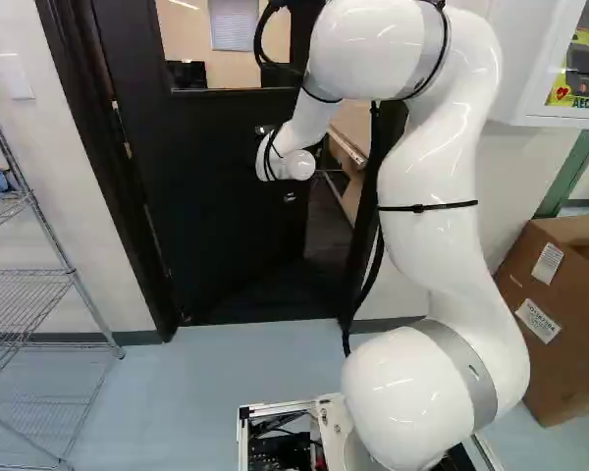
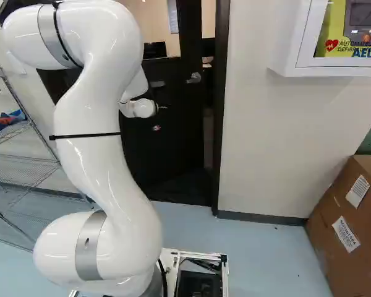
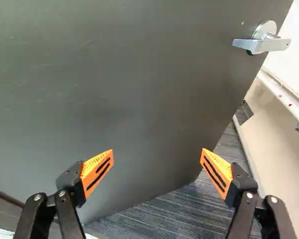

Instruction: Open the door and move inside

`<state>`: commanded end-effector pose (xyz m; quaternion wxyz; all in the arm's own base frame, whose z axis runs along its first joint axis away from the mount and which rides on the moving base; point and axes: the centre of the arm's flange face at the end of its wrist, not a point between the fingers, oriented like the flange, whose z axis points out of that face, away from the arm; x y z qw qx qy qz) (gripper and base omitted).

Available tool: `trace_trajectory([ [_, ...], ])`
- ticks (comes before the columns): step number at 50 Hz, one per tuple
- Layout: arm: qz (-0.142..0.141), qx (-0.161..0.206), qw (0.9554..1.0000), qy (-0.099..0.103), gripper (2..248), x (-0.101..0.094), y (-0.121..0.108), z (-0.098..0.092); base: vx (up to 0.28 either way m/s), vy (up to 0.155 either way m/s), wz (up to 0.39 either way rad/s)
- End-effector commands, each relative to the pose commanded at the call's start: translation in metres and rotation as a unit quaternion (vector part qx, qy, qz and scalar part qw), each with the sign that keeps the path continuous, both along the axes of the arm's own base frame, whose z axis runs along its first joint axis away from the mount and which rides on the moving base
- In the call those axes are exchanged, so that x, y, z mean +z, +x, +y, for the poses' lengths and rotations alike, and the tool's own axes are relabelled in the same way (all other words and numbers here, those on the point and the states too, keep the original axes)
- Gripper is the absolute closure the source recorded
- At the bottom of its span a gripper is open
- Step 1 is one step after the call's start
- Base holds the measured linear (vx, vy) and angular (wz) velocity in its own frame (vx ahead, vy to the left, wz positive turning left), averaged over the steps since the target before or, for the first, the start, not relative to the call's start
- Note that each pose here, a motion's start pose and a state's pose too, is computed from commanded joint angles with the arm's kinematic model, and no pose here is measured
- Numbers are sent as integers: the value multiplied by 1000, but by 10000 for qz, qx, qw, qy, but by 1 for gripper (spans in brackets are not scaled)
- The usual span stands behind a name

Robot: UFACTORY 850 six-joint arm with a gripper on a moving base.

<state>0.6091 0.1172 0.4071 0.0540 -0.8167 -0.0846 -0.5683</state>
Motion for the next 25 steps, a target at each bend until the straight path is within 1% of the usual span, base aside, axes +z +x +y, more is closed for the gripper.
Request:
trace_trajectory([
  [25,-1,-17,10000,2,3,8,-50,-12,0,0,0],
])
